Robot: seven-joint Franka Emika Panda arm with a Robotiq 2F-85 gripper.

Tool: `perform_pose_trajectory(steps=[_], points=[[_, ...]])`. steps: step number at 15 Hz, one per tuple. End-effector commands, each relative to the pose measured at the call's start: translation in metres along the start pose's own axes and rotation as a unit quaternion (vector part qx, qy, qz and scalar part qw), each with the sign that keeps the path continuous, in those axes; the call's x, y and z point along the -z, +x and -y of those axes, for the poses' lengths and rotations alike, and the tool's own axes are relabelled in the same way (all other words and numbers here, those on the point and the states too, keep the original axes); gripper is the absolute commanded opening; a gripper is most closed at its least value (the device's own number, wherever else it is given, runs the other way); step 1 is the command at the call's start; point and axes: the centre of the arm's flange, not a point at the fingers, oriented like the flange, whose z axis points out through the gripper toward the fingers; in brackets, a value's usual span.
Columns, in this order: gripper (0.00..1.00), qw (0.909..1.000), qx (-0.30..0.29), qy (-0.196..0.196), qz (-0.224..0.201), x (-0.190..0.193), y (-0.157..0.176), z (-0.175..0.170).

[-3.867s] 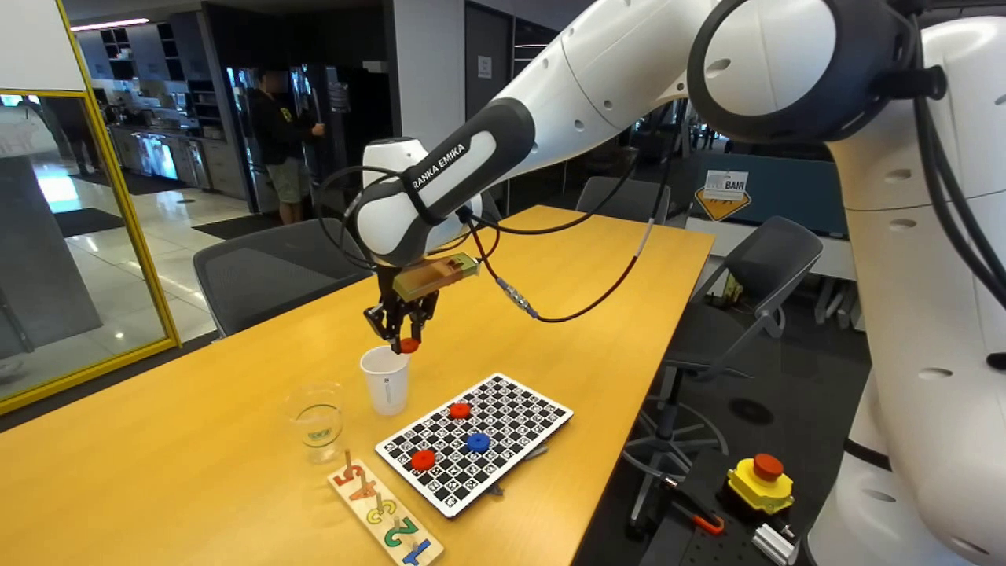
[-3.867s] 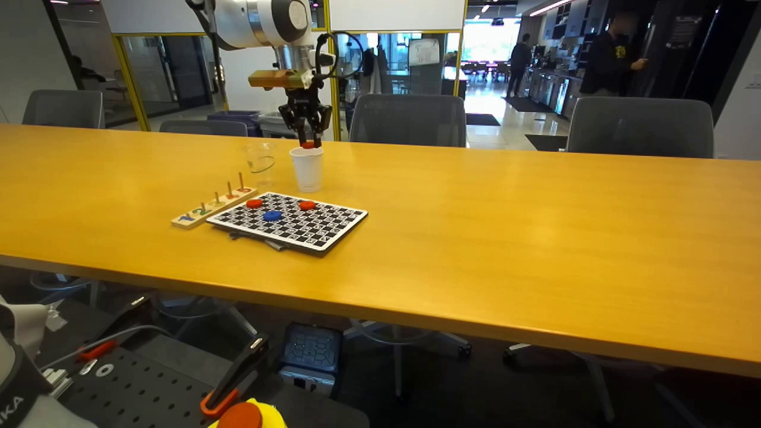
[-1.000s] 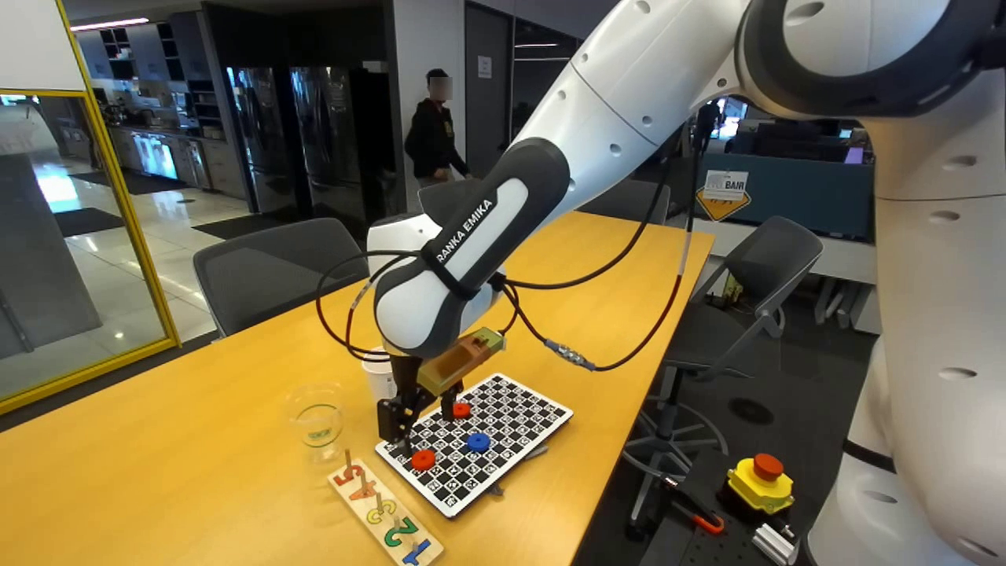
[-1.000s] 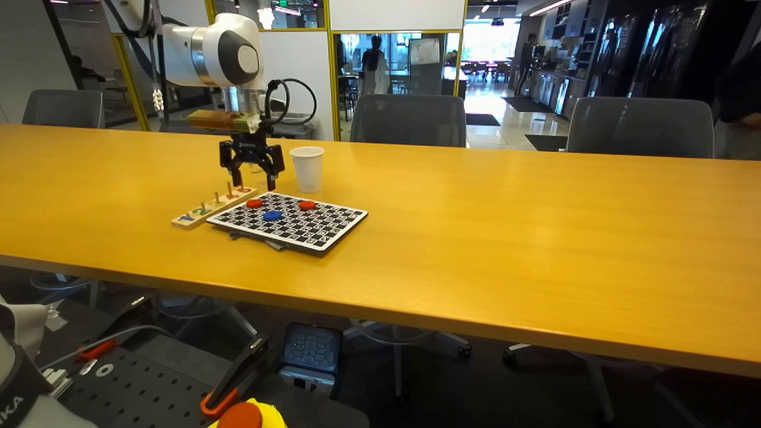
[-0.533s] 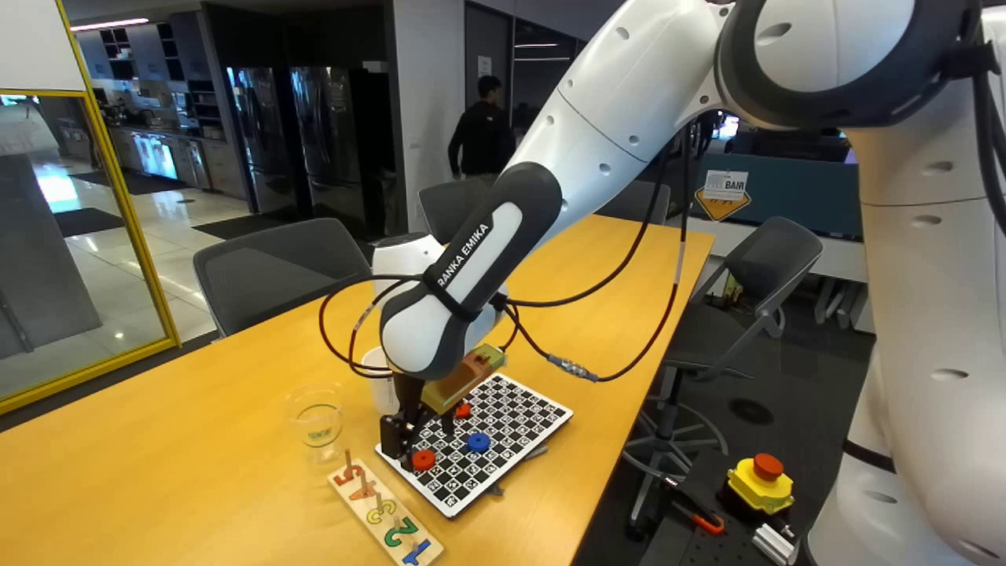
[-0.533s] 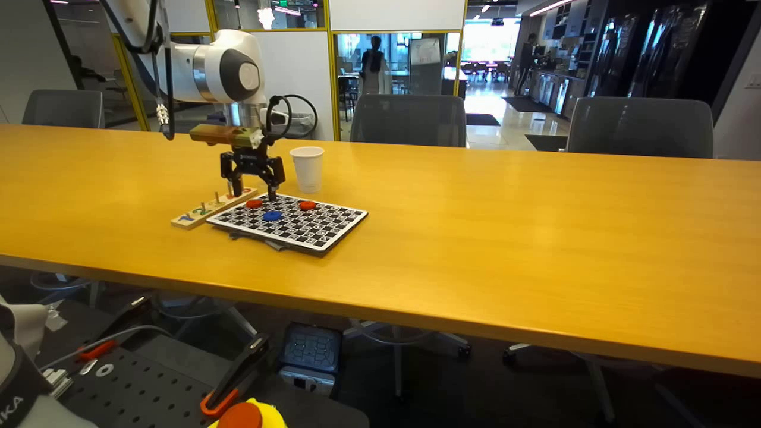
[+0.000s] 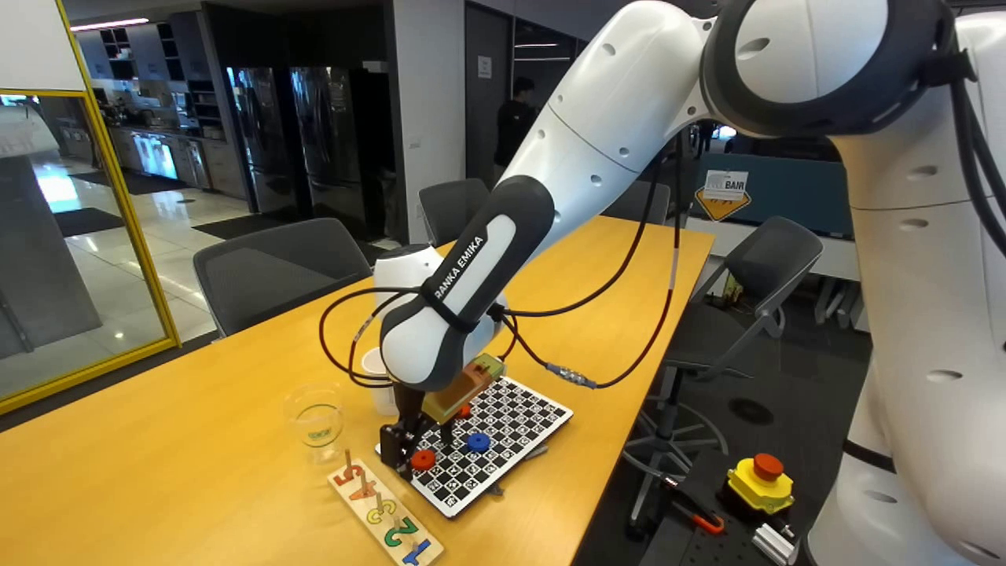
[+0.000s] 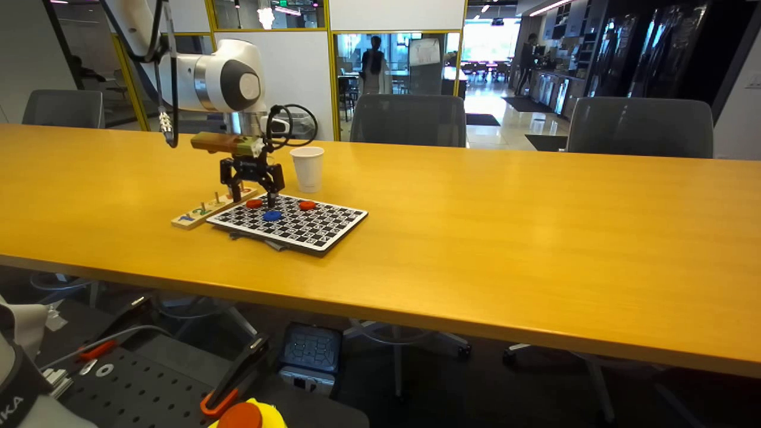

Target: Put the blue ring in the clear cup and the orange rings in the white cup

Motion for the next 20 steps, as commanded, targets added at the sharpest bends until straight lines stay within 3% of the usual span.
perform_pose_trajectory(steps=[1,3,4,6,12,13,20], points=[[1.00,0.9998,0.005,0.012,-0.012,0.003,0.001,0.001],[0.95,0.9998,0.005,0.012,-0.014,0.003,0.001,0.001],[0.72,0.9998,0.006,0.011,-0.016,0.003,0.001,0.001],[0.69,0.9998,0.005,0.010,-0.018,0.004,0.001,0.001],[0.23,0.9997,0.005,0.008,-0.024,0.010,0.003,0.002],[0.20,0.9996,0.004,0.008,-0.025,0.012,0.003,0.002],[0.23,0.9993,0.005,-0.004,-0.037,0.052,0.009,-0.003]])
